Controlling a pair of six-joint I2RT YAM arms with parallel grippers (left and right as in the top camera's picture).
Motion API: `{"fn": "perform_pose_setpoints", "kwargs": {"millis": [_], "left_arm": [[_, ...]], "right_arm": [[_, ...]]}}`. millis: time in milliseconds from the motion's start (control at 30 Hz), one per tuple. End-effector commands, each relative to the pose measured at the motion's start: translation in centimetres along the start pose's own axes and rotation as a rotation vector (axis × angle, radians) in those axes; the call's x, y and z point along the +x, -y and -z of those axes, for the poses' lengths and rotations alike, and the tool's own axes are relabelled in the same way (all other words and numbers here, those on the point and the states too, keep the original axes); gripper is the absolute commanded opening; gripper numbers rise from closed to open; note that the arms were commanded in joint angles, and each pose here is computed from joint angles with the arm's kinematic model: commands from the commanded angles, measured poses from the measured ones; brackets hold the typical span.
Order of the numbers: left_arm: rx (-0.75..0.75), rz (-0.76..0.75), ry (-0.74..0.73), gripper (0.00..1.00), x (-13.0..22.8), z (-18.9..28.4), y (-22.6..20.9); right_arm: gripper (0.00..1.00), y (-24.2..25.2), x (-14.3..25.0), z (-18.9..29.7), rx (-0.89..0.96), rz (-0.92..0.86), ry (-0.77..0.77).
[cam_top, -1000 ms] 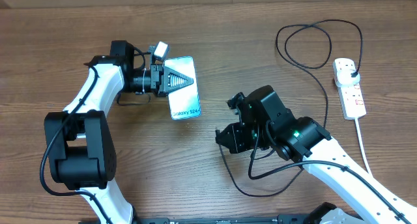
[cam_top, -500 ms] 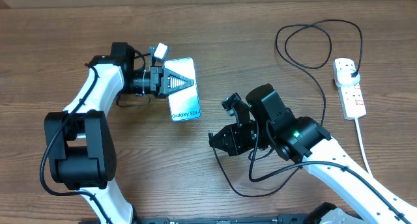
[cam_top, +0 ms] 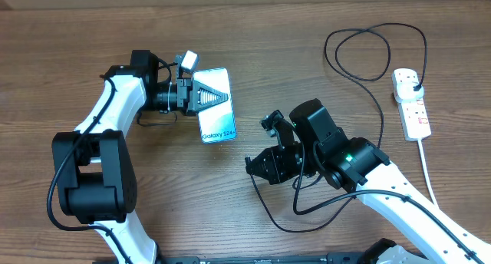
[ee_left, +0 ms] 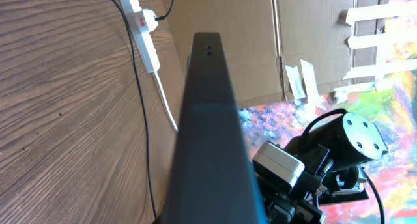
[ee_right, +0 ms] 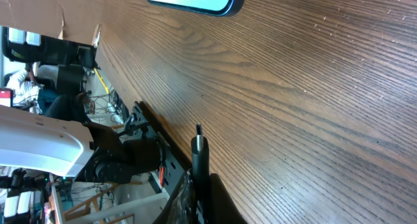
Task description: Plug charger to phone and switch on socket
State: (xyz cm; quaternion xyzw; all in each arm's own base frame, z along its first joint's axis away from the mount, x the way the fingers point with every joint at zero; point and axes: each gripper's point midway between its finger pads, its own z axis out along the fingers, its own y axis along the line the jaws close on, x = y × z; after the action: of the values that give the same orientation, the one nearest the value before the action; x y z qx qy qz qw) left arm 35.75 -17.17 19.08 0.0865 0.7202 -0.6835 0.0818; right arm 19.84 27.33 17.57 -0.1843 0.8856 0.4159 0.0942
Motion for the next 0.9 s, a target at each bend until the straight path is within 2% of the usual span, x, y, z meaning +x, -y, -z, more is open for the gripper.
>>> {"fn": "perform_pose_setpoints", "kwargs": {"millis": [0,467,867], "left_arm": [[0.041,-0.040,0.004,0.04,0.0,-0.2,1.0],[0.007,-0.011,-0.006,0.04,0.4,-0.2,0.5],[0.062,0.042,0.008,0.04,0.5,-0.2,1.5]], "right_arm": [[0.04,-0.7,-0.3,0.5,-0.017,0.024,0.016],[0.04,-0.7,-0.3,0.4,-0.017,0.024,0.016],[0.04,-0.6,-0.4,0.4,-0.010,0.025,0.020]]}}
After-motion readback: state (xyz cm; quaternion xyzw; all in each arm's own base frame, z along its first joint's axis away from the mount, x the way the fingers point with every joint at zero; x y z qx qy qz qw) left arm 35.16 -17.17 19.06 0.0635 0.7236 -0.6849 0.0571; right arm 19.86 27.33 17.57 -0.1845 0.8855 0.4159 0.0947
